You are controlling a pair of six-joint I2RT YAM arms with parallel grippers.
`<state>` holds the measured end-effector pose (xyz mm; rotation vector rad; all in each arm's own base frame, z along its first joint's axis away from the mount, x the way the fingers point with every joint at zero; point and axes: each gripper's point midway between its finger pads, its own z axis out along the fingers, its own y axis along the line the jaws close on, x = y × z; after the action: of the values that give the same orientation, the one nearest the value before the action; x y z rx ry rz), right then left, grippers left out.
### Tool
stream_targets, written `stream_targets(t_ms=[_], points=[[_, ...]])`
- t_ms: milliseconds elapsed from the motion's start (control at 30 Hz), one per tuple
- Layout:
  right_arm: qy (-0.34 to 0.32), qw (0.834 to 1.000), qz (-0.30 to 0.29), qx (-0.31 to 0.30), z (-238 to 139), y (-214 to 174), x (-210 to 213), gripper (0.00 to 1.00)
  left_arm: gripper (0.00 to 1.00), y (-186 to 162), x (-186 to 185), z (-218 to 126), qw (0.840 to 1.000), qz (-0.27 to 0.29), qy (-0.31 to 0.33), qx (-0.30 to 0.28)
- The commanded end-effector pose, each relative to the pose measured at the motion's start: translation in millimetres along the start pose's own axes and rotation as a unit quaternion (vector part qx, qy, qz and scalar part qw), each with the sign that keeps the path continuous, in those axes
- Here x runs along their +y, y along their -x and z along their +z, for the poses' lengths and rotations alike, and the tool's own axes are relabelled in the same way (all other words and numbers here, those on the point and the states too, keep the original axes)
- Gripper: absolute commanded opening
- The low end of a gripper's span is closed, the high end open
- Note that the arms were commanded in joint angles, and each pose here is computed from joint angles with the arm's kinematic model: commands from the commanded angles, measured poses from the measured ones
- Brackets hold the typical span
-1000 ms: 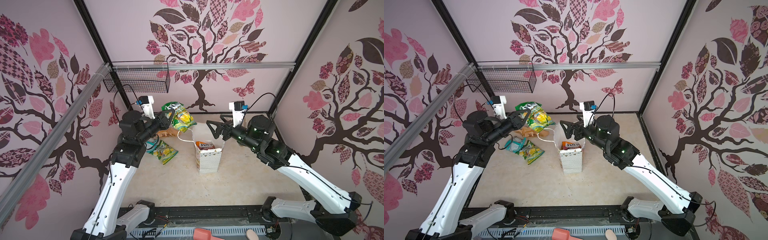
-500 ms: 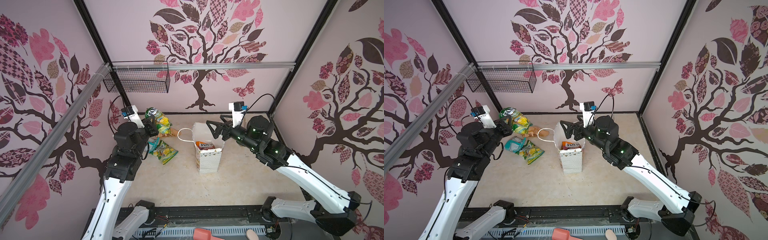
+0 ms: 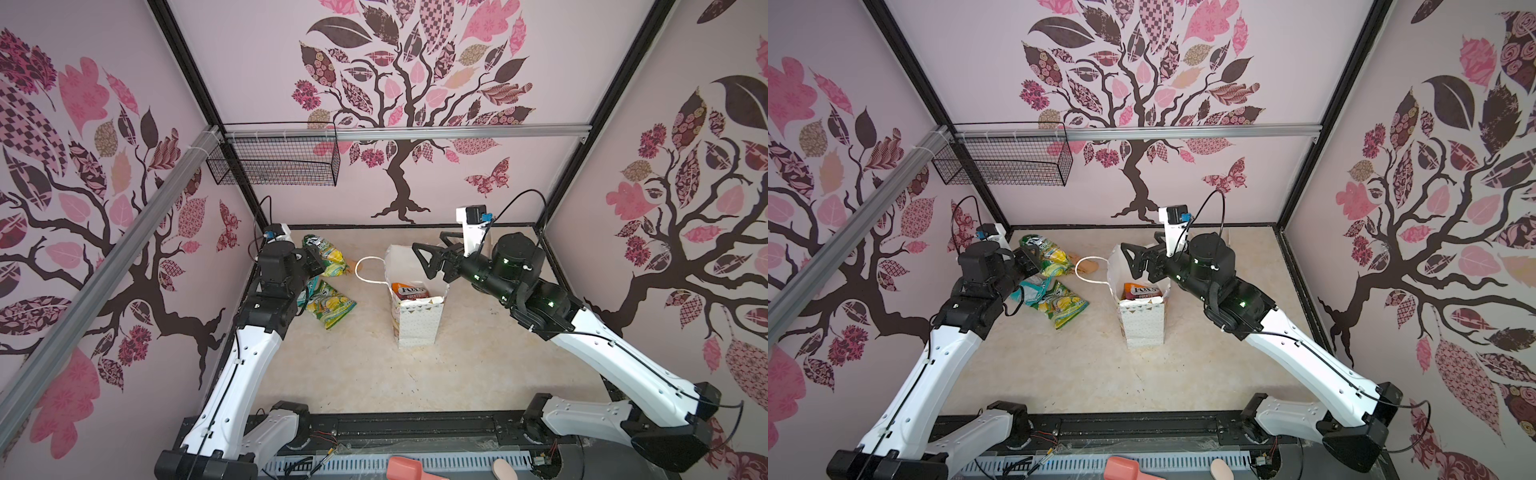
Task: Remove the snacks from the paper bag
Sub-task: 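Carry the green pack down beside the other packs with left gripper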
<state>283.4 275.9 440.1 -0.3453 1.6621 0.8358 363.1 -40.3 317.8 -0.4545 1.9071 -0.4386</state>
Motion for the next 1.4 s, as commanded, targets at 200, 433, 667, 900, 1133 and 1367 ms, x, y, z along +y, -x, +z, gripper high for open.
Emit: stream_targets(t_ms=[200, 433, 667, 900, 1133, 1367], points=[[-0.007, 1.0, 0.002, 0.002, 1, 0, -1, 1.0, 0.0, -44, -5, 46, 0.979, -0.147, -0.113, 0.08], [-0.004, 1.0, 0.005, 0.011, 5, -4, 0, 1.0, 0.0, -80, -5, 75, 0.962, -0.191, -0.143, 0.129], [-0.008, 1.0, 0.003, 0.011, 5, -5, -2, 1.0, 0.0, -124, -9, 100, 0.959, -0.176, -0.135, 0.174], [-0.014, 1.0, 0.0, 0.021, 6, -10, -4, 0.99, 0.01, -156, 1, 122, 0.959, -0.172, -0.116, 0.195], [-0.021, 0.999, -0.003, 0.033, 7, -19, -9, 0.99, 0.07, -184, 22, 141, 0.958, -0.168, -0.085, 0.216], [-0.025, 0.999, -0.009, 0.038, 7, -20, -10, 1.0, 0.23, -193, 36, 146, 0.961, -0.158, -0.048, 0.221]])
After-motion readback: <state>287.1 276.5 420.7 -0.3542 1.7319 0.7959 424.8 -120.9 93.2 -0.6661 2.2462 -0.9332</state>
